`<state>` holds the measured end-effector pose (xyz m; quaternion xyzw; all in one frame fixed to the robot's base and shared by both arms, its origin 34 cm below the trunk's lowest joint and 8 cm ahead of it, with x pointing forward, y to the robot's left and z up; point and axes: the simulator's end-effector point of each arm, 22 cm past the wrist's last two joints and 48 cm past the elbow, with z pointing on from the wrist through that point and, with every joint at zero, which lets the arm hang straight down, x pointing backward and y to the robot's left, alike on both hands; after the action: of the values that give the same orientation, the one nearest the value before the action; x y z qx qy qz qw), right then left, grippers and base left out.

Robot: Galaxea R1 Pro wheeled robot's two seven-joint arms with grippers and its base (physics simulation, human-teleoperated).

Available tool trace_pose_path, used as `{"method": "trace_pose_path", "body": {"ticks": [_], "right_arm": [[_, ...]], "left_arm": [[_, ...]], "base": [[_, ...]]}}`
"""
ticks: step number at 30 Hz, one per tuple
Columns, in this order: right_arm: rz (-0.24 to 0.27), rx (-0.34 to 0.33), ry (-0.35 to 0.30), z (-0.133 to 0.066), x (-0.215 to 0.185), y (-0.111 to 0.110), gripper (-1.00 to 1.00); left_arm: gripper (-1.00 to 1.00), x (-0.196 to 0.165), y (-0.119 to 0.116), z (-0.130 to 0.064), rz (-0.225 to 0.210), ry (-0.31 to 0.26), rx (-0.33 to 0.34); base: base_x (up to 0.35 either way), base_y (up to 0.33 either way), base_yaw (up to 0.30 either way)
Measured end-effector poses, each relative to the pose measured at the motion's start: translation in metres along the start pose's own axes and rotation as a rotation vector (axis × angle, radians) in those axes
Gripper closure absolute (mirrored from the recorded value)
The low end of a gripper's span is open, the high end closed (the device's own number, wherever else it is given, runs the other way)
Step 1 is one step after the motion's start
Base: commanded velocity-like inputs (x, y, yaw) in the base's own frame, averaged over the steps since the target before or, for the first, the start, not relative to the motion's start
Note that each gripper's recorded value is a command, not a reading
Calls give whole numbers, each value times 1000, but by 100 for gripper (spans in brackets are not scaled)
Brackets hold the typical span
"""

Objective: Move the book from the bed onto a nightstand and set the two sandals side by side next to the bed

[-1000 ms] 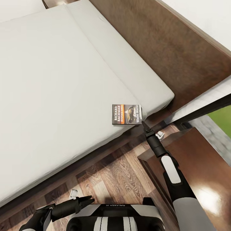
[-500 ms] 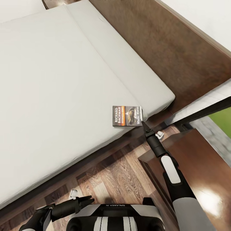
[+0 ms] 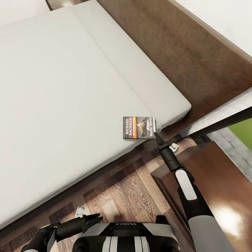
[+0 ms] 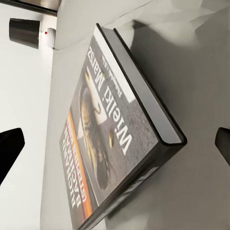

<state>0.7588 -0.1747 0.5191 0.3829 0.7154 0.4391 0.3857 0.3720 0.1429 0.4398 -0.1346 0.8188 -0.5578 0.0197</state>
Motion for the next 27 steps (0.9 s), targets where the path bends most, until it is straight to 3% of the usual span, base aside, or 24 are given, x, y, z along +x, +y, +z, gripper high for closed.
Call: {"method": "trace_pose_path", "body": {"ticks": [8,27], "right_arm": [[15,30,13,-3,8,-14,-100],[18,37,17,-4,10,-17,-100]], "left_arm": [[-100,0,0,0,0,0,0],[-100,0,0,1,0,0,1]], "base": [[0,0,0],[0,0,0]]}}
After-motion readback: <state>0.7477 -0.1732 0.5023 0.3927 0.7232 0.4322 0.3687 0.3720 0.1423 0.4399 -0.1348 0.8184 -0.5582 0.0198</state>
